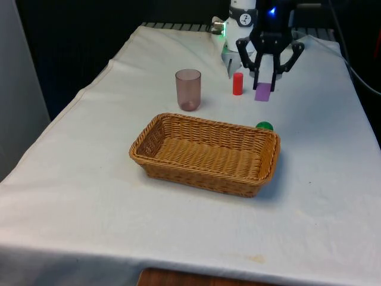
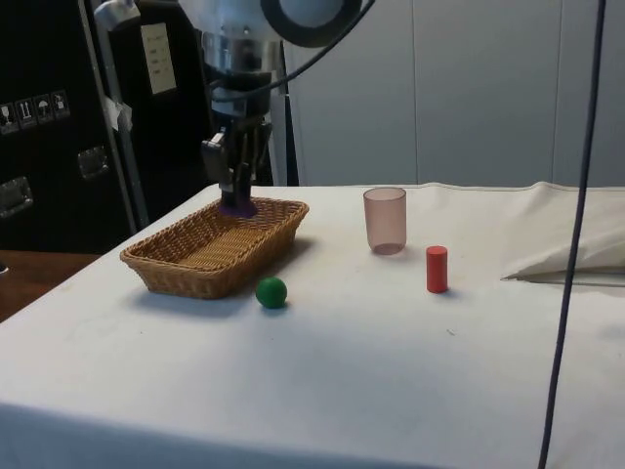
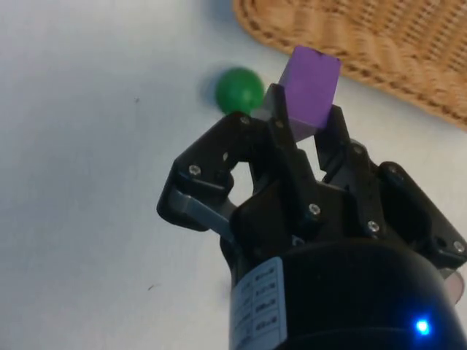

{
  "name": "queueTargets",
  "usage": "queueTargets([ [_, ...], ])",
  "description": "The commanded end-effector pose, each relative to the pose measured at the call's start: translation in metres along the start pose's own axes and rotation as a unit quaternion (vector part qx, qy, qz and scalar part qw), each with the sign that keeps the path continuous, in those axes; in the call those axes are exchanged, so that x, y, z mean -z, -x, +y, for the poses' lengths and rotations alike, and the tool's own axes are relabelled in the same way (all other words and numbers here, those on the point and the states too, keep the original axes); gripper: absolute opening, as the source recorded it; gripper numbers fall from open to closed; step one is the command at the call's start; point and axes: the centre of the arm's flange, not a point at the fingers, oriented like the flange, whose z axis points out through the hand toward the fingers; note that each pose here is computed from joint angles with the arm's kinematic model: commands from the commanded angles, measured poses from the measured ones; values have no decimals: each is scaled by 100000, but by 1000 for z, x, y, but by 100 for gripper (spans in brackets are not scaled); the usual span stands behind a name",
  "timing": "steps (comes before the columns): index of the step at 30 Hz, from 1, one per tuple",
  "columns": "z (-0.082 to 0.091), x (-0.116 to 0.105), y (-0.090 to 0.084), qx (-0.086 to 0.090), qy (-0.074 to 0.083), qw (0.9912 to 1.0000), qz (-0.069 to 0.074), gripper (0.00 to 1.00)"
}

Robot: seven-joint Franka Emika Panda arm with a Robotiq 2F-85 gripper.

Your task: Pick up the triangular block and place it into the basket.

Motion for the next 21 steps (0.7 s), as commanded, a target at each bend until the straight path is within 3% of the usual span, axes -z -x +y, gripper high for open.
queueTargets([
  [1, 2, -1, -3, -20, 115, 100000, 119, 33],
  [2, 3, -2, -7, 13, -269, 99999, -319, 33],
  [10, 19, -10, -27, -219, 1117, 99991, 725, 33],
  [11, 23, -14, -31, -119, 729, 99997, 384, 33],
  [18, 43, -27, -43, -367, 2198, 99973, 582, 33],
  [21, 57, -42, -50, -418, 2047, 99977, 382, 33],
])
